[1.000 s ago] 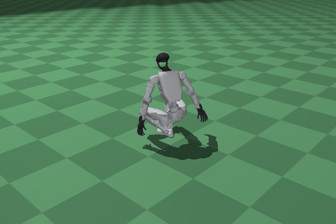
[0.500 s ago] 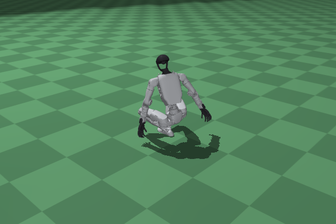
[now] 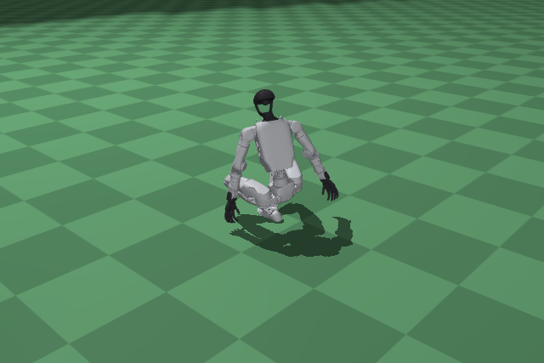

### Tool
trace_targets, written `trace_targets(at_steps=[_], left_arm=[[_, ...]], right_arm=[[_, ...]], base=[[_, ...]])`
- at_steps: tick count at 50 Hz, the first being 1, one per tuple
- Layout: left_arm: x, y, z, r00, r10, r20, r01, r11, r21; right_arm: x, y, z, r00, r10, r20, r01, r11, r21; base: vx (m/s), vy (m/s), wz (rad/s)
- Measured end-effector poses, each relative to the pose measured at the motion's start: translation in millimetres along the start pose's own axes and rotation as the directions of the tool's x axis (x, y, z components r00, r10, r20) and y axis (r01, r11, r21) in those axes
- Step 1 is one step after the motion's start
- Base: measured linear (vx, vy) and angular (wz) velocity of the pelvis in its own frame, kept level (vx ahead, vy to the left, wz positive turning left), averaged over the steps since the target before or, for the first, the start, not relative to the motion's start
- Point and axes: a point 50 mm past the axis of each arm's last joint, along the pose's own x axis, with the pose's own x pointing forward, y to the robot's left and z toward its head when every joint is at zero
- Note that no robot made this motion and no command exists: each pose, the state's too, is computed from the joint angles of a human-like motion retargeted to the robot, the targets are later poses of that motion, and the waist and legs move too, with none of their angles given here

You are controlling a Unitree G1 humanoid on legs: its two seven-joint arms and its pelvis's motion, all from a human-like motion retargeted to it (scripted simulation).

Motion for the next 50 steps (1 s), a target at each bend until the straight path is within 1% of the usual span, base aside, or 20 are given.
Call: trace_targets(at_steps=[28,50], left_arm=[[2.3,-1.6,25.8,0.999,-0.026,0.041,0.025,0.999,0.026],[1.3,17.7,41.2,0.997,0.037,0.072,-0.041,0.998,0.054]], right_arm=[[-1.0,-0.6,40.1,0.997,0.041,0.067,-0.040,0.999,-0.013],[-4.5,6.6,72.4,0.987,0.065,0.149,-0.060,0.997,-0.040]], base=[[0.09,0.00,-0.11],[0.07,-0.04,-0.06]])
